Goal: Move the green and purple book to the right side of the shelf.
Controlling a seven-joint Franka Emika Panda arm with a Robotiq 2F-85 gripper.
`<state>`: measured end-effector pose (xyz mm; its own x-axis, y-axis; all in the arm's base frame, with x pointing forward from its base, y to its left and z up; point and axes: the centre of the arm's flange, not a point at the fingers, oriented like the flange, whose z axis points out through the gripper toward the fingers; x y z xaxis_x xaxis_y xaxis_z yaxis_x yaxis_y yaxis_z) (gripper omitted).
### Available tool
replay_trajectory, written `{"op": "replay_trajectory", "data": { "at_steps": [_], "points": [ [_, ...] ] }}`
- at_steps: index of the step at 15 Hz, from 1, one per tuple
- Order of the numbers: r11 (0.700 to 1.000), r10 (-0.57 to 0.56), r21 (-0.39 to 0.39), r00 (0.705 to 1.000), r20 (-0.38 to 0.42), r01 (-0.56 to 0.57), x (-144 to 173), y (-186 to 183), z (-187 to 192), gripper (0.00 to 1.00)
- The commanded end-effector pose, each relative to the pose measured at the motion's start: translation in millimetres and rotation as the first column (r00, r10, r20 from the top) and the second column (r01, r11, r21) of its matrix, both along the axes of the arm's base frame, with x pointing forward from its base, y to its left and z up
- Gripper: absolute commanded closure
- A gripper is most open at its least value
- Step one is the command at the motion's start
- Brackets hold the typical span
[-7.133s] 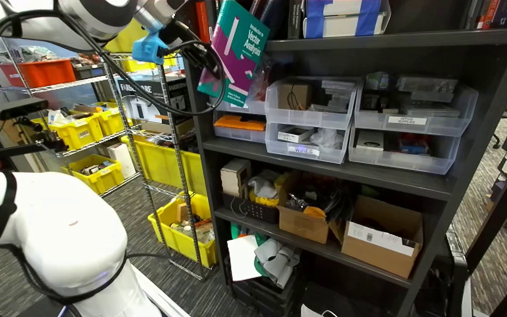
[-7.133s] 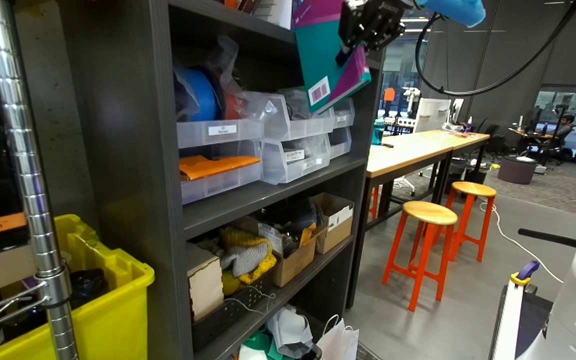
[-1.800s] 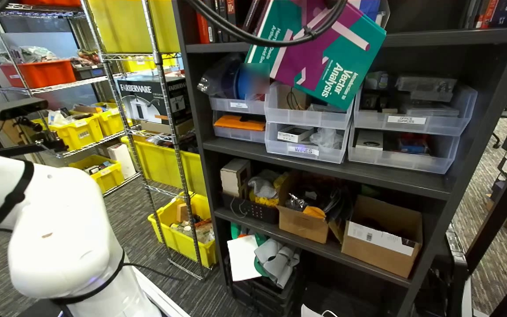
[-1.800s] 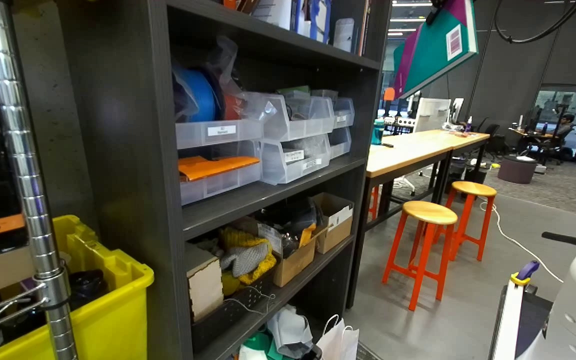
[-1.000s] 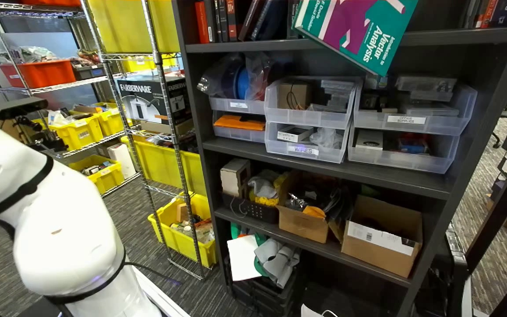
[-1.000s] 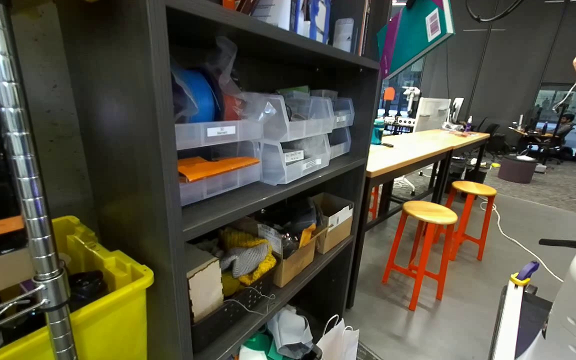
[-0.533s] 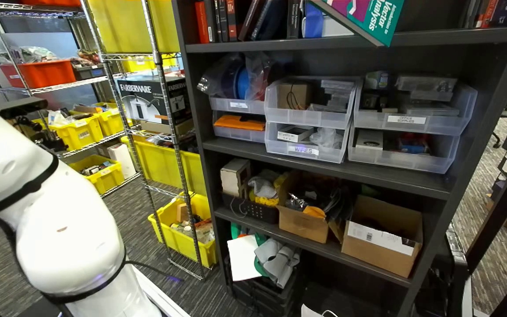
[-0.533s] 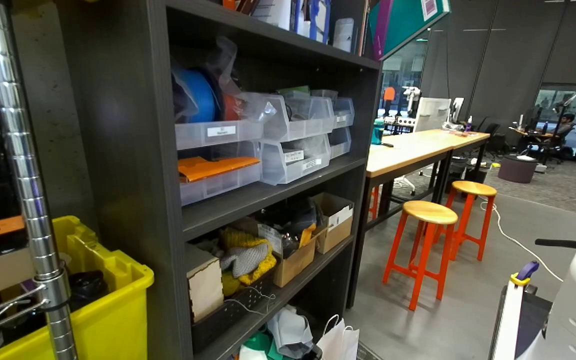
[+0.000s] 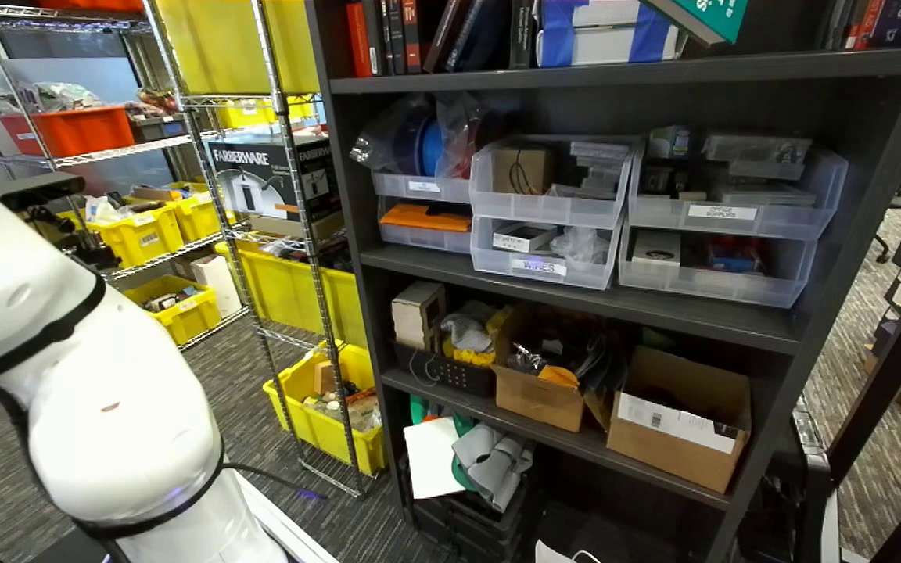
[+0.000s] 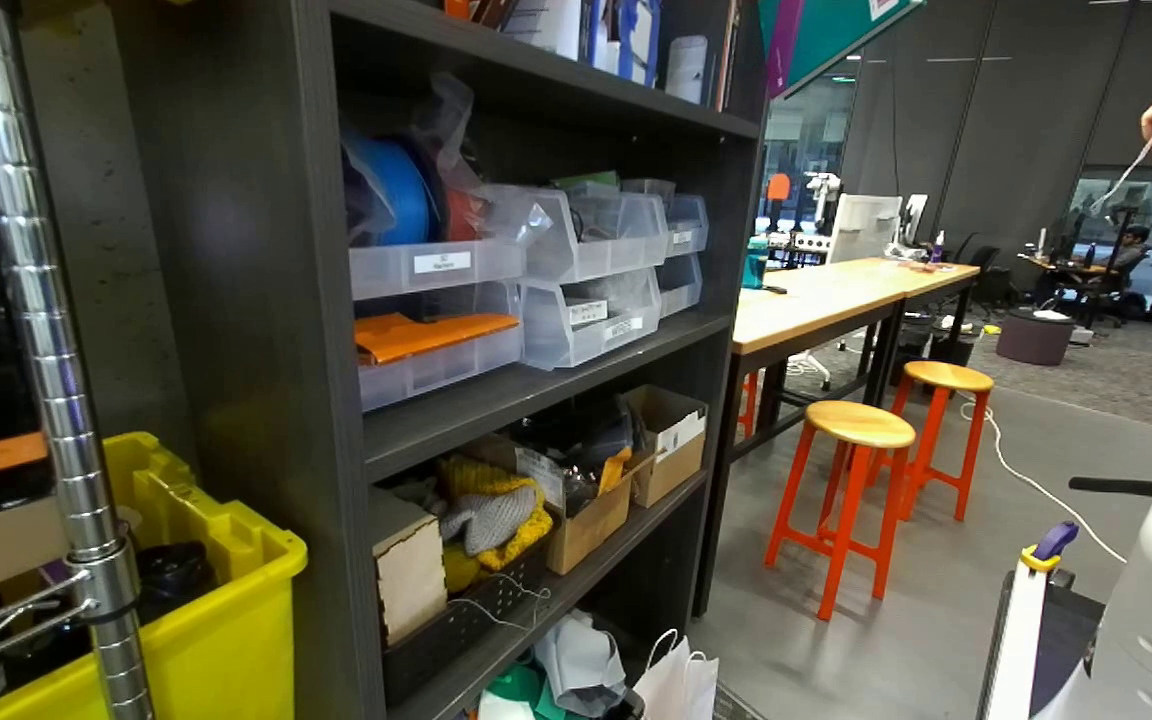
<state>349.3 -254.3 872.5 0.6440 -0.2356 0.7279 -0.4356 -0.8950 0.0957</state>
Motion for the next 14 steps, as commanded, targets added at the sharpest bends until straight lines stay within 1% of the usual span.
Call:
{"op": "replay_trajectory", "data": {
  "at_steps": [1, 9, 14],
  "points": [
    [0.999, 0.018, -0.048, 0.998, 0.063, -0.015, 8, -14, 24, 0.94],
    [0.997, 0.038, -0.078, 0.993, 0.111, -0.029, 41, -34, 27, 0.94],
    [0.993, 0.082, -0.094, 0.988, 0.127, -0.07, 60, -48, 31, 0.94]
  ]
}}
